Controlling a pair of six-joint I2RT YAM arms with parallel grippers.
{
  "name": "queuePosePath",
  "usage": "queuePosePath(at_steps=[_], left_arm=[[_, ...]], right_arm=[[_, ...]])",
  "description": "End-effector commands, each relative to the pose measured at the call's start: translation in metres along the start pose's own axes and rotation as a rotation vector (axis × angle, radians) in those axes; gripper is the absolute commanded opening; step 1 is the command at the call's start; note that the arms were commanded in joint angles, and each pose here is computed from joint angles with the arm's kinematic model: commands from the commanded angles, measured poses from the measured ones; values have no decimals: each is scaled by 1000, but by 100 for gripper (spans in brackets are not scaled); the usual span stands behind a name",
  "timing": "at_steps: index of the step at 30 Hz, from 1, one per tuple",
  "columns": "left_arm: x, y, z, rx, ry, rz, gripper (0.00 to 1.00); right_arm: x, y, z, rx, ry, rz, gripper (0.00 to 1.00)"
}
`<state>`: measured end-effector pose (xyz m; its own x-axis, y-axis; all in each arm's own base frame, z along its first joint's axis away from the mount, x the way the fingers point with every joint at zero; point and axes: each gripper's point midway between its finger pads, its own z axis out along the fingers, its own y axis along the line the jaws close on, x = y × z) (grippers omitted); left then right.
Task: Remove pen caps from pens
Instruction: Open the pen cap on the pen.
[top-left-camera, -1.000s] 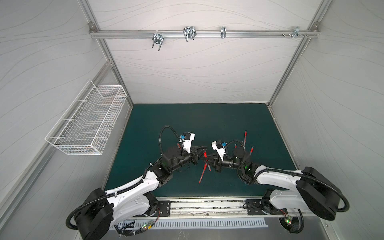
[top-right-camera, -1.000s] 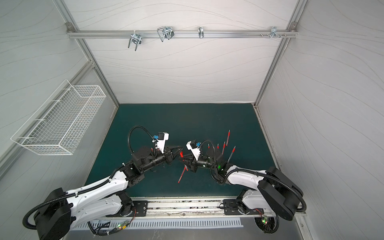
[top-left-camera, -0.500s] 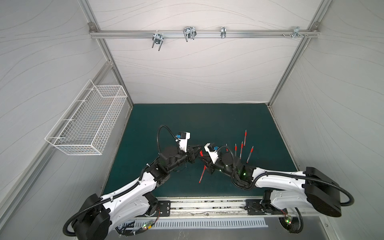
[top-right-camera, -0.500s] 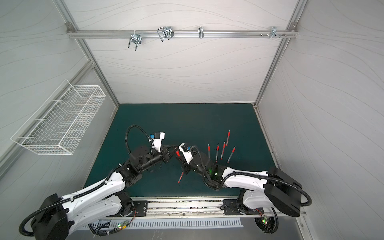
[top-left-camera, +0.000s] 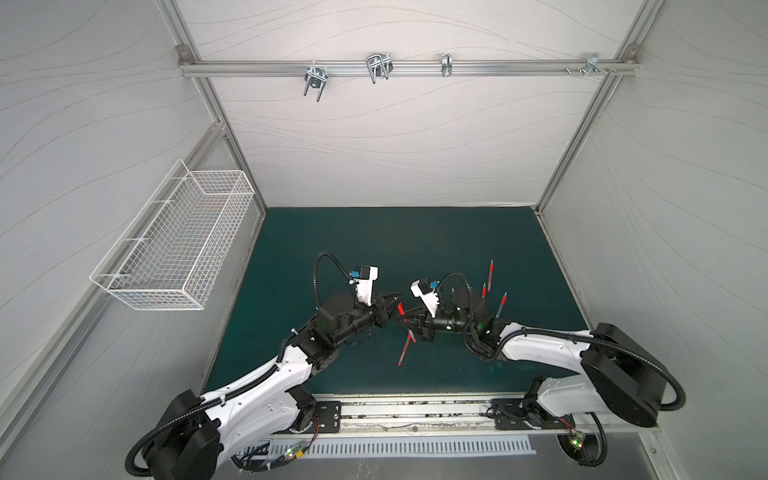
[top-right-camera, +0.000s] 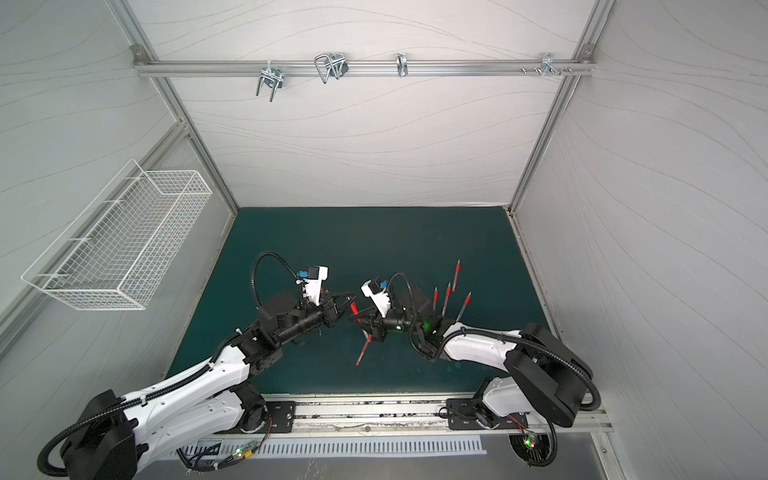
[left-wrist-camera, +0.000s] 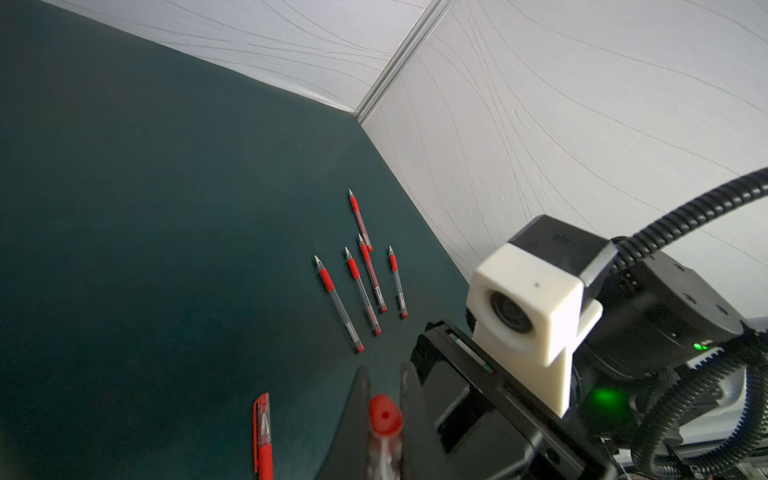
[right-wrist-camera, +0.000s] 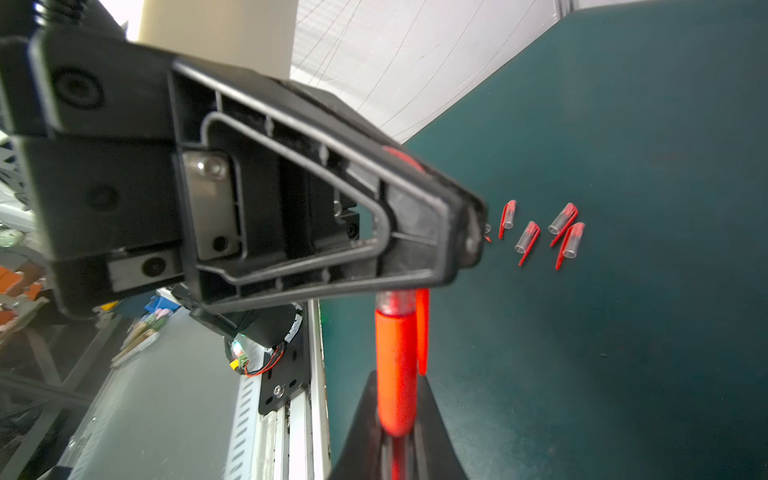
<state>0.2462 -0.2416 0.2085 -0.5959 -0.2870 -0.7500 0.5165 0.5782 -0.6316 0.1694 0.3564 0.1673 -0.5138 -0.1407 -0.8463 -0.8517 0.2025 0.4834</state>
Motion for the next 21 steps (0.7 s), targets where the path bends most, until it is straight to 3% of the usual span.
queuePosePath(at_steps=[1,6,12,15,21], left_arm=[[-44,-2,-11,-23,-172,34,0],[-45,1,-11,-34,-176,29,0],[-46,4,-13,-43,-184,19,0],[-47,5,-14,-46,-189,19,0],[-49,5,-17,-46,-203,18,0]], right_arm=[[32,-12,-3,85,92,67,0],[35,-18,-3,379,70,-152,0],[38,-30,-6,571,67,-205,0],[43,-21,3,490,81,-191,0],[45,2,4,136,129,-42,0]])
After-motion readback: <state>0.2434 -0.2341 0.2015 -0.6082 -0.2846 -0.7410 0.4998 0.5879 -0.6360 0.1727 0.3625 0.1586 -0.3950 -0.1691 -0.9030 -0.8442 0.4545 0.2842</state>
